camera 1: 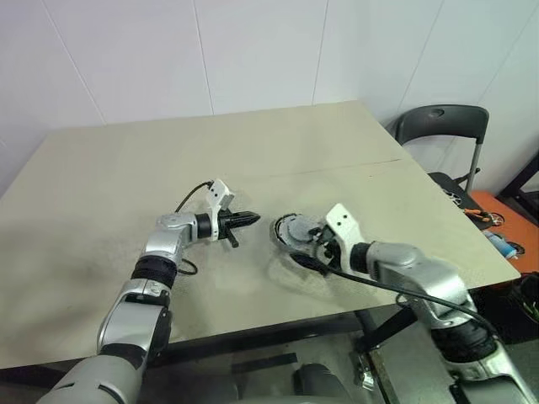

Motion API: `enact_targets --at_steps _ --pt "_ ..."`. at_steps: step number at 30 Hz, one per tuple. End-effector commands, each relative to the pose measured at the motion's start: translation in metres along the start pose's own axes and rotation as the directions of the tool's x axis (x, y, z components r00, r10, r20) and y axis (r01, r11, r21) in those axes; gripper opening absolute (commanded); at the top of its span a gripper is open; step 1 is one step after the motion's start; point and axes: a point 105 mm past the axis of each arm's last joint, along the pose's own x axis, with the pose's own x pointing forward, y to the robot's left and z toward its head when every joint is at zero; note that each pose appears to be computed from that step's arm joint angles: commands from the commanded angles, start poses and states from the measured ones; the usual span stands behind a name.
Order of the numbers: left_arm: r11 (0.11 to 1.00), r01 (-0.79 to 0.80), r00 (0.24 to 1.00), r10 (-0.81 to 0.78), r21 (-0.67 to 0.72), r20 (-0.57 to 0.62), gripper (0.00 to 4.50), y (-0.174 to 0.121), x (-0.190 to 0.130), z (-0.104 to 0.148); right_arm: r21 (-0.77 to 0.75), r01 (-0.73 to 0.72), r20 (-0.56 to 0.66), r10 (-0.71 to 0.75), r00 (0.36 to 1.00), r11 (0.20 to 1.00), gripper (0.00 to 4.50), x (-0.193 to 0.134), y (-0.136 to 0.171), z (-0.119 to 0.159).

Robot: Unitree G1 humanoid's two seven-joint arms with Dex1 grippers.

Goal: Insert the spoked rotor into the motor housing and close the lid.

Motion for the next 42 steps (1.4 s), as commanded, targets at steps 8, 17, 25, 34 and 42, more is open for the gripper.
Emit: enact_targets --at_steps 8,17,25,34,42 --pt "0.998 -0.065 0.998 0.065 -0.013 0.025 0.00 0.004 -0.024 0.010 0.035 0.130 0.122 -0.133 0.984 0.991 4.31 0.007 -0.026 0.020" --pt "0.997 -0.070 0.997 0.071 -0.027 0.014 0.00 -0.001 -0.021 0.000 0.045 0.147 0.102 -0.151 0.983 0.988 4.31 0.011 -0.029 0.011" --pt "0.997 -0.077 0.997 0.078 -0.027 0.020 0.00 -0.001 -0.020 0.001 0.002 0.123 0.072 -0.123 0.990 0.992 3.43 0.022 -0.015 0.000" --pt "0.995 -0.100 0.995 0.100 -0.032 0.018 0.00 0.002 -0.021 -0.002 0.049 0.165 0.074 -0.168 0.983 0.985 3.15 0.027 -0.024 0.001" --pt "0.993 -0.109 0.994 0.110 -0.035 0.012 0.00 0.001 -0.019 -0.005 0.119 0.112 0.131 -0.127 0.983 0.987 3.15 0.032 -0.012 0.022"
